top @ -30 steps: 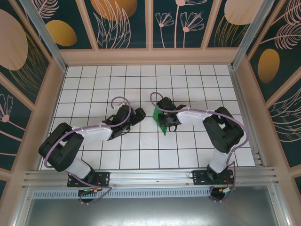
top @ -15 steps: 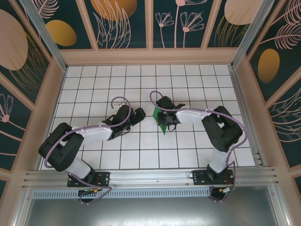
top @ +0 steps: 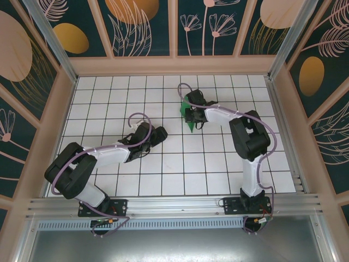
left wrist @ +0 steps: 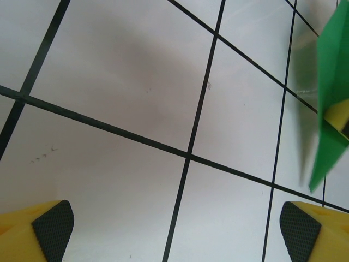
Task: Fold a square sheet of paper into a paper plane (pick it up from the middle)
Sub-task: Move the paper plane to the top-center of the table.
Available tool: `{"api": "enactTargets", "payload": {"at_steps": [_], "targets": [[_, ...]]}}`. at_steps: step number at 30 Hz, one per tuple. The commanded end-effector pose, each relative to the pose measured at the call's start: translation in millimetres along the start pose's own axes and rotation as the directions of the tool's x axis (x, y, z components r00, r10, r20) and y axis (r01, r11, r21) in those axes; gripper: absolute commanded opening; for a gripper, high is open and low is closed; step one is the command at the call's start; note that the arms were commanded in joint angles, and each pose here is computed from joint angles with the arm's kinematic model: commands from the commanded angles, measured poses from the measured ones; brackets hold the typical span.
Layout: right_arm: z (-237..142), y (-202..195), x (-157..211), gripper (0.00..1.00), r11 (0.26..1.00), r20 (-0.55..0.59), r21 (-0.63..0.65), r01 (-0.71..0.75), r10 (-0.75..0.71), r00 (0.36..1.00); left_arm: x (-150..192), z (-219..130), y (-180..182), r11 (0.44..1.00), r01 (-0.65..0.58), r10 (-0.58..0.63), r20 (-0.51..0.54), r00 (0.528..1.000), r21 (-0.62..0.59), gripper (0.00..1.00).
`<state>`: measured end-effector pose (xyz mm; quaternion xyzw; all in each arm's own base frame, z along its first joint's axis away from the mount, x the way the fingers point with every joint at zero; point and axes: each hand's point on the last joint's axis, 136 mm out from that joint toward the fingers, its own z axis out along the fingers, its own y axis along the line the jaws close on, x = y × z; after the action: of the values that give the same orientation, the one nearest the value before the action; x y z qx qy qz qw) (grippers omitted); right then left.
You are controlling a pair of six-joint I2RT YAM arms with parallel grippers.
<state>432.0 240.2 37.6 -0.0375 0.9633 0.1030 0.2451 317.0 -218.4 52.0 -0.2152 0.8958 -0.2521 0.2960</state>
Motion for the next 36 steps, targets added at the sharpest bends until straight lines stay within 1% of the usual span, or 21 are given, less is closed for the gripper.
{"api": "enactTargets", "payload": {"at_steps": [1,5,11,13,17,19,22,26,29,31,33,34,35,36], "targets": [[7.8,-3.5,2.8,0.16,0.999,-0.044,0.01,0.031,-0.031,0.999,-8.5,-5.7,-2.3,1.0,-0.009,0.009,0.022,1.0,0.001,0.99],[16.6,-8.8,10.1,0.18,0.999,-0.065,0.032,0.008,-0.006,0.998,-8.5,-4.9,-2.5,1.0,-0.008,0.008,0.019,1.0,0.001,0.99],[32.4,-16.5,28.5,0.18,0.998,-0.11,0.055,-0.021,0.027,0.994,-8.3,-3.9,0.9,1.0,-0.004,0.004,0.016,1.0,-0.014,0.98],[31.9,-16.7,28.0,0.17,0.997,-0.116,0.065,-0.045,0.053,0.992,-10.8,-5.1,3.1,1.0,0.004,-0.004,0.02,1.0,-0.022,0.98],[4.4,6.0,-8.0,0.23,0.998,-0.03,0.027,-0.06,0.061,0.998,-36.3,-12.6,0.4,0.999,0.007,-0.005,0.065,0.998,-0.035,0.99],[-18.3,13.5,-30.9,0.3,0.997,0.031,0.018,-0.068,0.068,0.997,-58.5,-21.5,-4.8,0.999,-0.007,0.012,0.115,0.993,-0.045,0.99],[-61.9,15.4,-66.3,0.44,0.995,0.146,0.013,-0.094,0.091,0.985,-100.2,-42.8,-10.0,0.996,-0.031,0.05,0.22,0.974,-0.088,0.99],[-121.4,0.5,-102.4,0.65,0.991,0.301,0.011,-0.137,0.127,0.945,-154.7,-79.6,-13.3,0.987,-0.056,0.107,0.362,0.926,-0.15,0.99],[-159.2,-29.0,-117.8,0.71,0.984,0.422,0.031,-0.177,0.148,0.894,-186.3,-109.3,-1.9,0.966,-0.063,0.179,0.468,0.865,-0.252,0.99],[-181.0,-56.9,-121.2,0.76,0.975,0.503,0.066,-0.214,0.153,0.85,-200.4,-127.6,12.4,0.938,-0.06,0.242,0.523,0.817,-0.34,0.99],[-201.0,-89.9,-117.1,0.87,0.956,0.58,0.118,-0.267,0.152,0.8,-208.8,-143.9,35.6,0.901,-0.02,0.291,0.569,0.769,-0.433,0.99],[-212.0,-108.0,-113.1,0.94,0.943,0.622,0.144,-0.299,0.149,0.768,-210.3,-149.1,46.6,0.886,-0.013,0.316,0.582,0.749,-0.464,0.99],[-221.9,-126.0,-107.4,0.99,0.929,0.66,0.169,-0.33,0.142,0.738,-211.0,-153.0,58.9,0.873,-0.006,0.337,0.595,0.73,-0.487,0.99],[-229.9,-143.9,-101.3,0.99,0.914,0.691,0.188,-0.36,0.138,0.71,-209.9,-156.0,70.7,0.866,0.005,0.348,0.61,0.712,-0.501,0.99]]}}
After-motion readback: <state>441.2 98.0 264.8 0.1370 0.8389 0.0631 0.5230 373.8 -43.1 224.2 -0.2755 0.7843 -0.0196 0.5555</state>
